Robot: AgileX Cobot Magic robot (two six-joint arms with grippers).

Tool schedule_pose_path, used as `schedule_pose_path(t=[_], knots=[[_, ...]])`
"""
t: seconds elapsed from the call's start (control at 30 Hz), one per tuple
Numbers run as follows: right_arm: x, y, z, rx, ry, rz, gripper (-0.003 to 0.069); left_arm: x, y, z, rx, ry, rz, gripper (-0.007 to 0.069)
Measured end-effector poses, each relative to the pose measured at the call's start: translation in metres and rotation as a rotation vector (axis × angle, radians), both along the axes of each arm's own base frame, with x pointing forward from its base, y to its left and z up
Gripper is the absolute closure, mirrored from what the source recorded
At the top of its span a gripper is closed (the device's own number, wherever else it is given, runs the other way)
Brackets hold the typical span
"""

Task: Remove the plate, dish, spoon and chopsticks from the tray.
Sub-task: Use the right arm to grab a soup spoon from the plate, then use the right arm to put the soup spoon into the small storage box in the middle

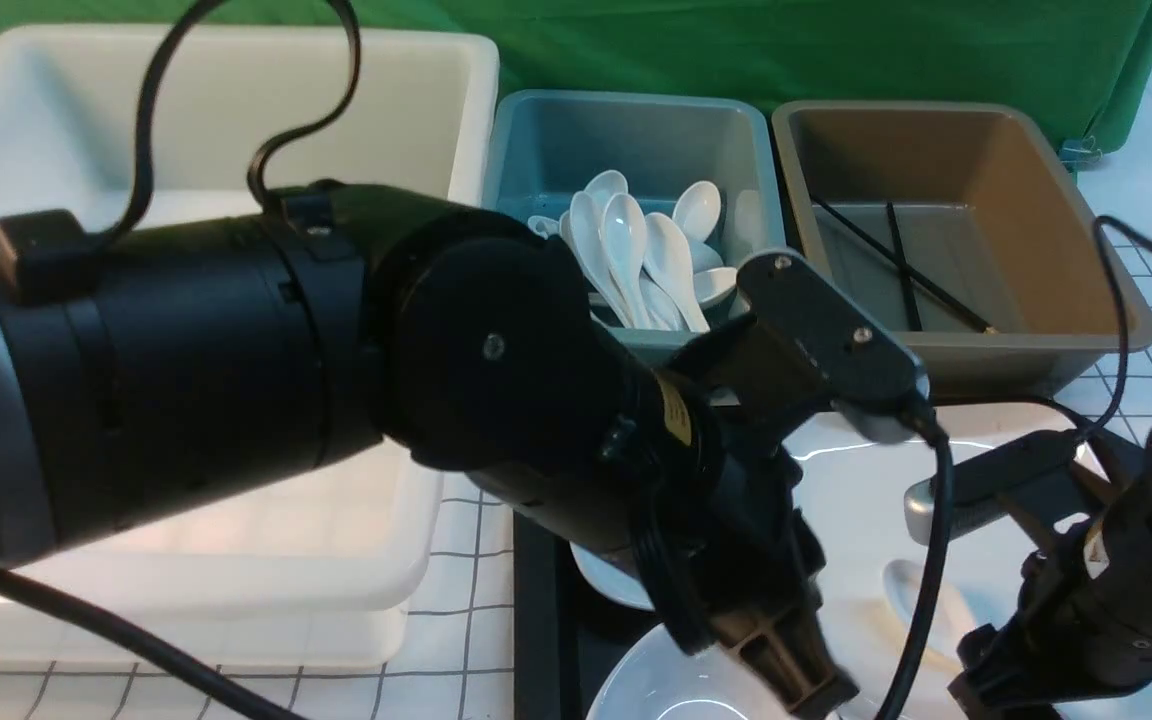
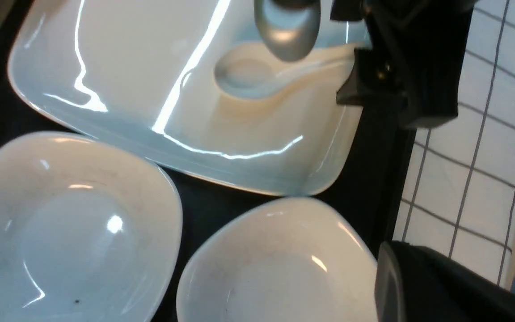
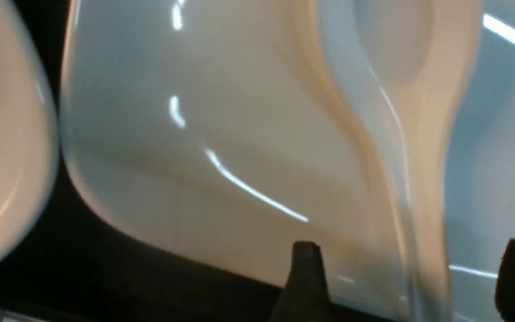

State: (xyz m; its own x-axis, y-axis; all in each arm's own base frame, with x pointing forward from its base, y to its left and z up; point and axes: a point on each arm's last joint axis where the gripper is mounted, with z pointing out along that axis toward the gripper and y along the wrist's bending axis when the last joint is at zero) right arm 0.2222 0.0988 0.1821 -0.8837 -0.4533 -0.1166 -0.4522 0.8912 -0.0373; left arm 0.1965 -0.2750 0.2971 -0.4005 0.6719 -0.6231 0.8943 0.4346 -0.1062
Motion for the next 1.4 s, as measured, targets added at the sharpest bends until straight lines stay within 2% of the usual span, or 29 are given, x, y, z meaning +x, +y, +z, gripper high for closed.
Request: schedule_pose_path(t=[0.1, 0.17, 0.27, 0.3, 0.37, 0.53, 0.67, 0.73, 0.77, 0.87, 0.93, 1.03, 1.13, 1.17, 1.23, 1.3, 1.33, 1.4], knots=[[0.003, 0.001, -0.008, -0.01, 0.018, -0.001, 0.0146, 0.001, 0.0, 0.001, -0.01, 0.001, 0.017, 0.0627], [0.006, 0.002, -0.015, -0.013, 0.025, -0.001, 0.0271, 0.001, 0.0, 0.001, -0.013, 0.003, 0.023, 0.0627], [0.007, 0.003, -0.014, -0.012, 0.03, -0.004, 0.0527, 0.001, 0.0, 0.0, -0.012, 0.011, 0.042, 0.0627], [0.007, 0.003, -0.013, -0.014, 0.037, -0.006, 0.0542, 0.002, 0.0, 0.0, -0.011, 0.016, 0.053, 0.0627], [0.007, 0.004, 0.002, -0.001, 0.035, -0.005, 0.054, 0.003, 0.002, -0.001, -0.003, 0.036, 0.103, 0.0627], [0.021, 0.012, 0.091, 0.145, -0.24, 0.007, 0.0538, 0.015, 0.01, 0.011, 0.027, -0.036, 0.217, 0.0627], [0.053, 0.025, 0.158, 0.248, -0.46, 0.053, 0.0538, 0.045, 0.022, 0.043, -0.067, -0.135, 0.362, 0.0627], [0.067, 0.031, 0.171, 0.273, -0.493, 0.063, 0.0538, 0.058, 0.031, 0.053, -0.114, -0.17, 0.416, 0.0627], [0.092, 0.042, 0.18, 0.312, -0.515, 0.068, 0.0538, 0.073, 0.043, 0.063, -0.166, -0.202, 0.478, 0.0627], [0.135, 0.063, 0.175, 0.354, -0.515, 0.065, 0.0538, 0.093, 0.066, 0.067, -0.192, -0.207, 0.576, 0.0627], [0.165, 0.077, 0.159, 0.366, -0.497, 0.053, 0.0538, 0.102, 0.081, 0.066, -0.182, -0.191, 0.629, 0.0627], [0.2, 0.092, 0.143, 0.385, -0.498, 0.02, 0.0506, 0.106, 0.091, 0.063, -0.145, -0.169, 0.65, 0.0627], [0.221, 0.101, 0.125, 0.388, -0.487, 0.006, 0.04, 0.104, 0.091, 0.061, -0.123, -0.152, 0.638, 0.0627], [0.229, 0.105, 0.121, 0.391, -0.482, 0.002, 0.0308, 0.101, 0.088, 0.06, -0.112, -0.147, 0.613, 0.0627], [0.23, 0.106, 0.121, 0.38, -0.454, 0.009, 0.0212, 0.097, 0.082, 0.06, -0.109, -0.142, 0.578, 0.0627], [0.225, 0.104, 0.131, 0.359, -0.426, 0.048, 0.0176, 0.091, 0.075, 0.059, -0.116, -0.124, 0.534, 0.0627], [0.223, 0.104, 0.131, 0.353, -0.415, 0.054, 0.0178, 0.09, 0.073, 0.059, -0.115, -0.122, 0.526, 0.0627], [0.212, 0.098, 0.147, 0.311, -0.384, 0.1, 0.027, 0.082, 0.063, 0.056, -0.101, -0.093, 0.466, 0.0627]])
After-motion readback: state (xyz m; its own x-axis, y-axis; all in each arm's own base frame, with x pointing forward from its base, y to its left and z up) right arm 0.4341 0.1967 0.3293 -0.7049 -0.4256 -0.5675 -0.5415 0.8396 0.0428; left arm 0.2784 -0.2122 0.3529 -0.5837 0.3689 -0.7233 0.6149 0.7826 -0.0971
